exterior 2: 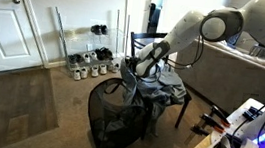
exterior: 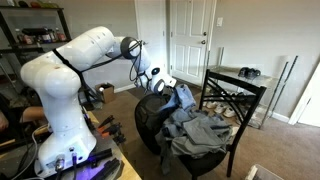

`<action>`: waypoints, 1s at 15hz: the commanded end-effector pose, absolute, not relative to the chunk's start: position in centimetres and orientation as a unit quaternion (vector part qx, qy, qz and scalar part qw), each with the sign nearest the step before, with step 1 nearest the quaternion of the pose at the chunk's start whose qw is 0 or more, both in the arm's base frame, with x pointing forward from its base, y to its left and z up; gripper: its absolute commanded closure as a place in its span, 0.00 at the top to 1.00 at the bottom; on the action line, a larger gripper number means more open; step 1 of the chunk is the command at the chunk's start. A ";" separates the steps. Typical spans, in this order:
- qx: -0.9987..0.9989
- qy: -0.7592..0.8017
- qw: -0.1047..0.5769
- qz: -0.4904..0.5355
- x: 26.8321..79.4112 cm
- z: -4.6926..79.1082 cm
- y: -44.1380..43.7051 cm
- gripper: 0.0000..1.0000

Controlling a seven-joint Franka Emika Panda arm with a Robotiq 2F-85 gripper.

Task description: Put one pair of trousers in the laundry bag

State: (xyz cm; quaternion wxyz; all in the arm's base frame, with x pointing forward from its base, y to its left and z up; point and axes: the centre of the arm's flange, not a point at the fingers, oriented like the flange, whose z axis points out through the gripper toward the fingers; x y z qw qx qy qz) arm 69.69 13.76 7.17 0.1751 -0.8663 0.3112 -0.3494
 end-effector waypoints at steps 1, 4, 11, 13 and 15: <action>-0.882 0.284 0.171 -0.334 64.4 11.0 13.3 0.01; -0.897 0.251 0.181 -0.315 63.3 12.2 14.3 0.01; -0.942 0.169 0.186 -0.223 58.6 13.4 18.2 0.01; -0.952 0.149 0.180 -0.197 57.8 13.1 18.8 0.01; -0.961 0.128 0.176 -0.171 57.6 12.9 19.5 0.01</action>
